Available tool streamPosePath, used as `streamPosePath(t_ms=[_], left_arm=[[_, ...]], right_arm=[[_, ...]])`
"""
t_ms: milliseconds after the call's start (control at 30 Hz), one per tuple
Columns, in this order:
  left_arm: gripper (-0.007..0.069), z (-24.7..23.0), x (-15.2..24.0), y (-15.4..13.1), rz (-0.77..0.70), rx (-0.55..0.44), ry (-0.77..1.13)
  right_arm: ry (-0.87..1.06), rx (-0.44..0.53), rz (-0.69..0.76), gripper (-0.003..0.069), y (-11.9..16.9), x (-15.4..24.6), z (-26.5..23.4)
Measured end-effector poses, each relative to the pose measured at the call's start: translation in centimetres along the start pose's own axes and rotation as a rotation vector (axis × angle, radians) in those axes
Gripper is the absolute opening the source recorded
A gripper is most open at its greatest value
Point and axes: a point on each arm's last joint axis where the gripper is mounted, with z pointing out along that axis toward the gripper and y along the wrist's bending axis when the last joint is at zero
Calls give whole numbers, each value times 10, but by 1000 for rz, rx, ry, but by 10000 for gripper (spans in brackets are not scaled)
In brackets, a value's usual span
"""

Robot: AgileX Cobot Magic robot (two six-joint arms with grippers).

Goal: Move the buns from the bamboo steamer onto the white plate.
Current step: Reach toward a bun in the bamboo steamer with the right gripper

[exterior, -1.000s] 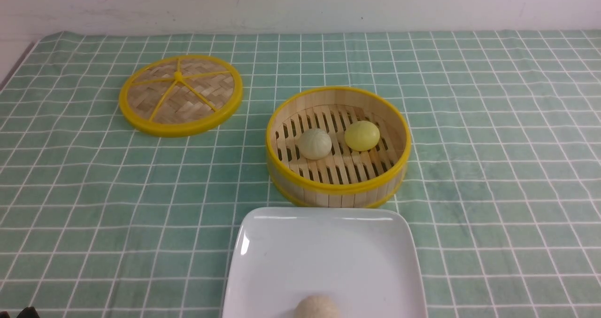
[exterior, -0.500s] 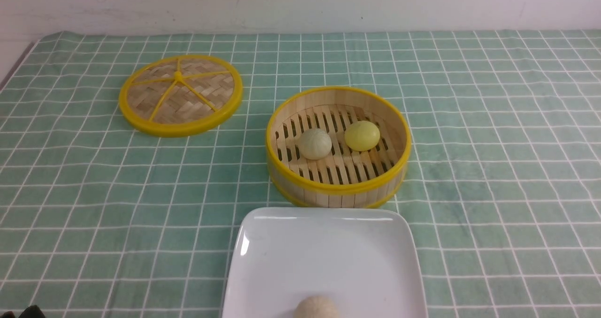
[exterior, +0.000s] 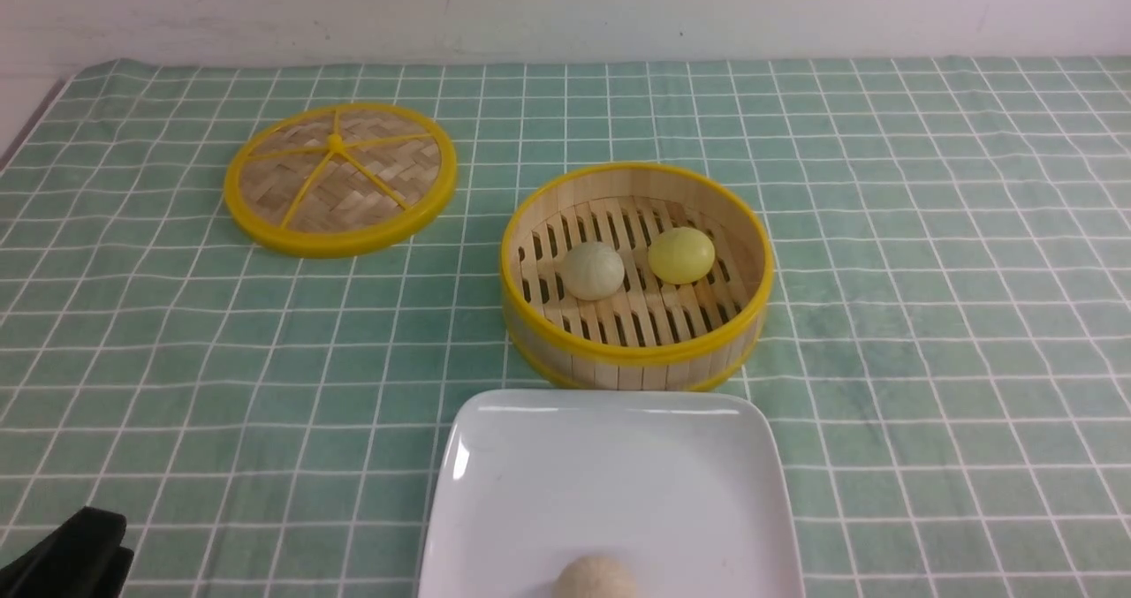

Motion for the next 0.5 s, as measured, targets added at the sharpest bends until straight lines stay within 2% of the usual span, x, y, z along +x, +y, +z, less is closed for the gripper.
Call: streamPosePath(t_ms=[133, 200, 233, 267, 333, 367, 400, 500], left_arm=[[230, -1, -2, -6, 51, 32, -21], [195, -6, -6, -29, 149, 95, -35], [192, -7, -7, -32, 170, 101, -38], [158, -13, -10, -51, 253, 156, -56], [105, -19, -13, -72, 399, 192, -77], [93, -20, -13, -74, 412, 192, -77], [51, -20, -14, -86, 501, 177, -62], [6, -7, -9, -91, 633, 36, 83]], right_arm=[[-22, -26, 1, 224, 6, -4, -1], [-78, -85, -97, 183, 26, -15, -9], [-90, -99, -109, 179, 30, -17, -10], [-143, -144, -216, 141, 50, -28, -19], [-193, -163, -383, 89, 73, -40, -28], [-193, -158, -399, 84, 75, -42, -27], [-196, -136, -526, 49, 89, -50, -28], [-87, -40, -719, 4, 108, -61, -17]])
